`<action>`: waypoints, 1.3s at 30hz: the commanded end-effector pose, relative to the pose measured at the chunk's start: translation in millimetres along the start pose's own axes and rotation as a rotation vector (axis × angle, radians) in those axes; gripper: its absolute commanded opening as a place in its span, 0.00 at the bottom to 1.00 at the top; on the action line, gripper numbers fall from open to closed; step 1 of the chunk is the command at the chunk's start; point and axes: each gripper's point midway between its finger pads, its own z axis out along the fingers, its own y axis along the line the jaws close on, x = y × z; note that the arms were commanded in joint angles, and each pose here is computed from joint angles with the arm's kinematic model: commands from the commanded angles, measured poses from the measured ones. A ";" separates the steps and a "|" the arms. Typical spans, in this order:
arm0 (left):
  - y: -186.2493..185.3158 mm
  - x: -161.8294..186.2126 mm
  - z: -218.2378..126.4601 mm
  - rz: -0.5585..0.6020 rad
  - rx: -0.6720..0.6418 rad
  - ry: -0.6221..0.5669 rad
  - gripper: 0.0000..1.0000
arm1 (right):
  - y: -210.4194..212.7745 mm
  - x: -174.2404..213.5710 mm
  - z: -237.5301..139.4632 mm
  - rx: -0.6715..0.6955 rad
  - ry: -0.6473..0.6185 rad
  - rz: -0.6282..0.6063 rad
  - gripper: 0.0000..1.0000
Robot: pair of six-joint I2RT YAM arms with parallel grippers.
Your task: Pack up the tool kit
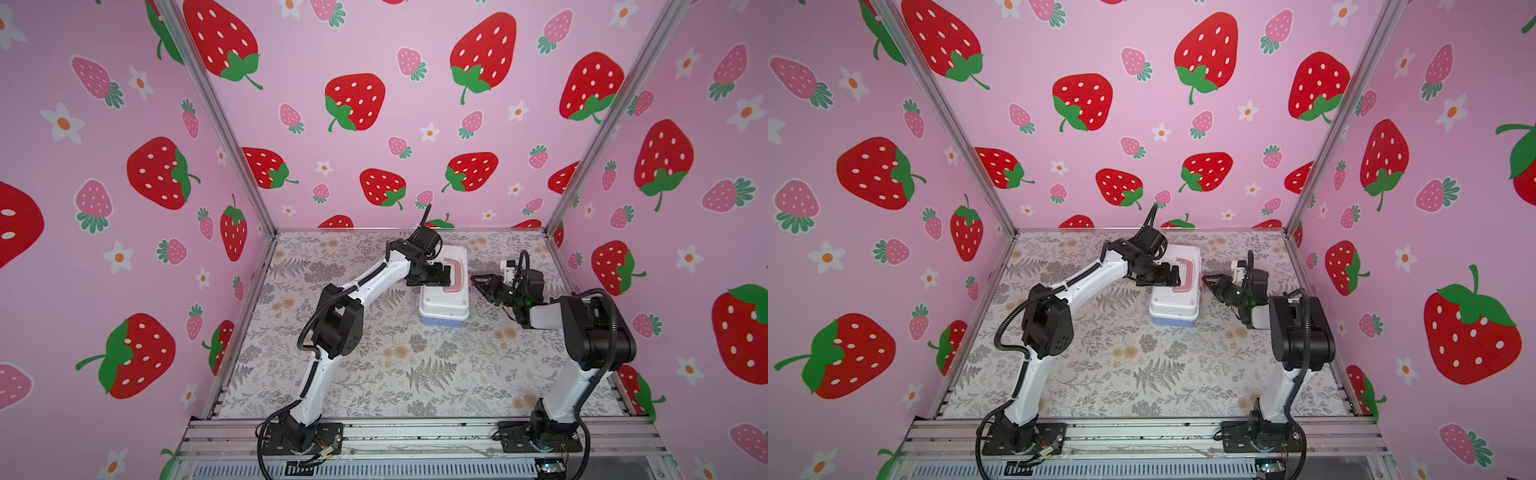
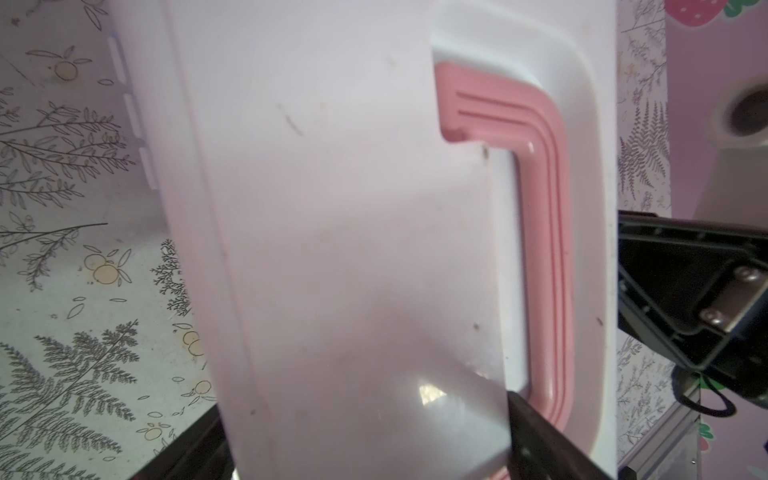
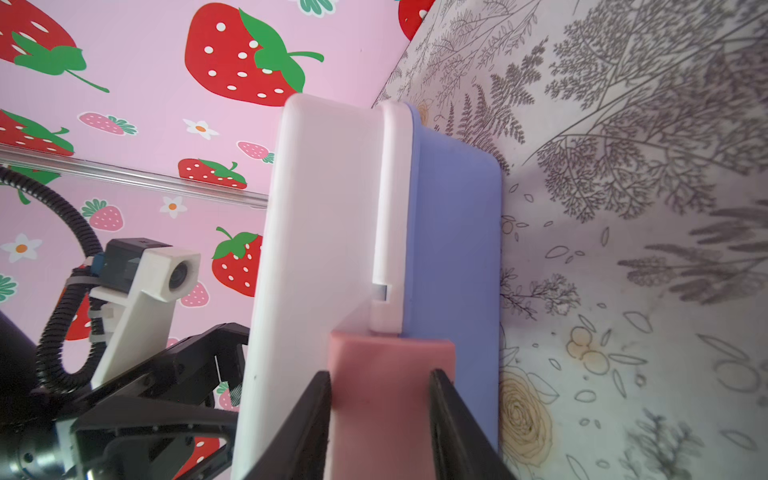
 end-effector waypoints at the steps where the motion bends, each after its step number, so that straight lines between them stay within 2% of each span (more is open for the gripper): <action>1: 30.8 81.4 55.3 -0.063 -0.085 0.302 0.96 | 11.0 19.3 14.5 -0.035 0.078 -0.036 0.41; 8: 33.0 81.4 55.3 -0.063 -0.099 0.309 0.96 | -0.1 21.7 17.6 0.069 0.098 -0.082 0.40; 11: 32.8 81.3 55.8 -0.066 -0.098 0.310 0.96 | -1.8 23.7 19.4 0.063 0.108 -0.076 0.37; 17: 31.6 82.4 57.7 -0.069 -0.091 0.313 0.96 | 7.2 29.3 24.4 -0.077 0.104 0.003 0.30; 28: 26.0 82.0 58.3 -0.073 -0.074 0.305 0.96 | 21.0 41.3 31.5 -0.212 0.114 0.105 0.29; 31: 15.7 66.6 35.4 -0.038 -0.060 0.212 0.96 | 18.9 33.9 24.6 -0.141 0.093 0.056 0.36; 34: 10.6 34.9 -17.0 -0.012 -0.070 0.022 0.97 | 16.2 15.2 9.6 0.035 0.047 -0.081 0.49; 36: 11.5 13.0 -63.3 0.008 -0.076 -0.140 0.99 | 20.1 -7.5 -10.2 0.178 -0.033 -0.204 0.65; 37: 13.4 3.5 -89.6 0.015 -0.074 -0.226 0.99 | 23.8 -19.6 -23.3 0.247 -0.081 -0.270 0.95; 38: 18.3 -3.4 -115.9 0.014 -0.075 -0.308 0.99 | 27.0 -32.2 -37.4 0.308 -0.142 -0.316 0.99; 39: 22.6 -8.5 -138.8 0.013 -0.067 -0.381 0.99 | 28.4 -41.4 -49.8 0.352 -0.190 -0.352 0.99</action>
